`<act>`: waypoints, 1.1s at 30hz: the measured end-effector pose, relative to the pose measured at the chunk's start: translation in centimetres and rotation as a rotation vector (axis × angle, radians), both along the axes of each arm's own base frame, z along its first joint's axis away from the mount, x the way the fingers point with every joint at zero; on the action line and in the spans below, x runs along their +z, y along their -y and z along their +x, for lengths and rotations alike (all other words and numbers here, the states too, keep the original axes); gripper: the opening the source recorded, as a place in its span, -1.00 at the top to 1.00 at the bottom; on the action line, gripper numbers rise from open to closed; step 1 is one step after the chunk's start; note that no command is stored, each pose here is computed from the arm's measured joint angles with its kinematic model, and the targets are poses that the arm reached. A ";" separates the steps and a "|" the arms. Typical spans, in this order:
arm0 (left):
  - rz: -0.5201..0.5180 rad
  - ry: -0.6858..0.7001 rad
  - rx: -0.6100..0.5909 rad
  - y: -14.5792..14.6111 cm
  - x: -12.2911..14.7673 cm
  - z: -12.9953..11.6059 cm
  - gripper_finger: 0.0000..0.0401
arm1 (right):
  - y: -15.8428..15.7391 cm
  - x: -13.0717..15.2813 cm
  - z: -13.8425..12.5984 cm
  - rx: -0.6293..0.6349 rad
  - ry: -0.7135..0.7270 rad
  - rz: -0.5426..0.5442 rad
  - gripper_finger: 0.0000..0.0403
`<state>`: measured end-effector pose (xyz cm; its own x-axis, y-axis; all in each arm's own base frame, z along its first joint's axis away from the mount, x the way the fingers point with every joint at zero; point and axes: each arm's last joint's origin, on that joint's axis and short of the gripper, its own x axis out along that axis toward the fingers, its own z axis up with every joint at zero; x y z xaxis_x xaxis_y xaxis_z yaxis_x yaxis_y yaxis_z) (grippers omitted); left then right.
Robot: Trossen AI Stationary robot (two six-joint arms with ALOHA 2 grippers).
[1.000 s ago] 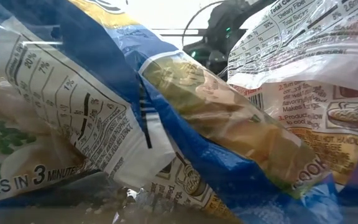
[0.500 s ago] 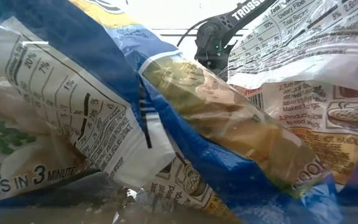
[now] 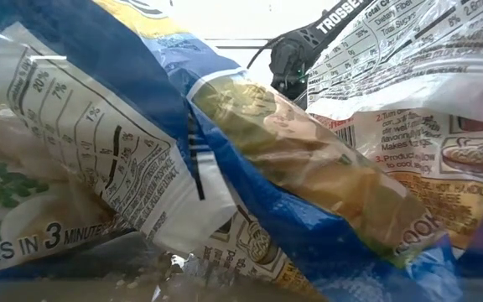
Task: Sort Maruchan noodles
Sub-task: Put the green noodle pack into the top right transparent bin
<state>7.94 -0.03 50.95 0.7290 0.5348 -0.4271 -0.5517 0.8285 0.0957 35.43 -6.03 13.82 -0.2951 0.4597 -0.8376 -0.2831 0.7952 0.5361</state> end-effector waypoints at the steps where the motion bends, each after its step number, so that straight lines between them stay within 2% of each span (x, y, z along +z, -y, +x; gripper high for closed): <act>1: -0.001 0.001 0.000 0.0 0.0 0.0 0.14 | 0.0 -0.2 0.0 -0.008 0.008 0.002 -0.15; 7: -0.002 0.006 0.011 0.0 0.0 0.0 0.14 | -0.1 -1.4 -1.2 -0.035 -0.024 0.045 -0.12; 10: 0.010 0.009 0.027 -0.1 0.0 0.0 0.14 | 0.2 -1.7 -1.2 -0.043 -0.010 0.042 0.01; 13: 0.013 0.010 0.032 -0.1 0.0 0.0 0.14 | 0.4 -1.7 -1.1 -0.035 0.010 0.038 0.24; 18: 0.034 0.005 0.039 -0.1 0.1 -0.1 0.14 | 0.3 -1.2 -1.0 -0.033 0.039 0.020 0.81; 20: 0.035 0.005 0.040 -0.1 0.1 -0.1 0.14 | 0.2 -0.6 -1.1 -0.040 0.047 0.009 0.94; 23: 0.040 0.006 0.046 -0.1 0.1 -0.1 0.14 | 0.1 1.3 -1.5 -0.051 0.056 -0.057 0.94; 27: 0.040 0.005 0.046 -0.1 0.1 -0.1 0.14 | -0.1 5.9 -2.7 -0.116 0.122 -0.145 0.97; 33: 0.061 0.003 0.060 -0.2 0.1 -0.1 0.14 | 0.2 14.2 -7.0 -0.292 0.301 -0.419 0.98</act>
<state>7.84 0.17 51.06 0.6962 0.6028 -0.3899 -0.6006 0.7866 0.1436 28.47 -6.20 28.04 0.0726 0.0981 -0.9925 -0.1117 0.9897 0.0896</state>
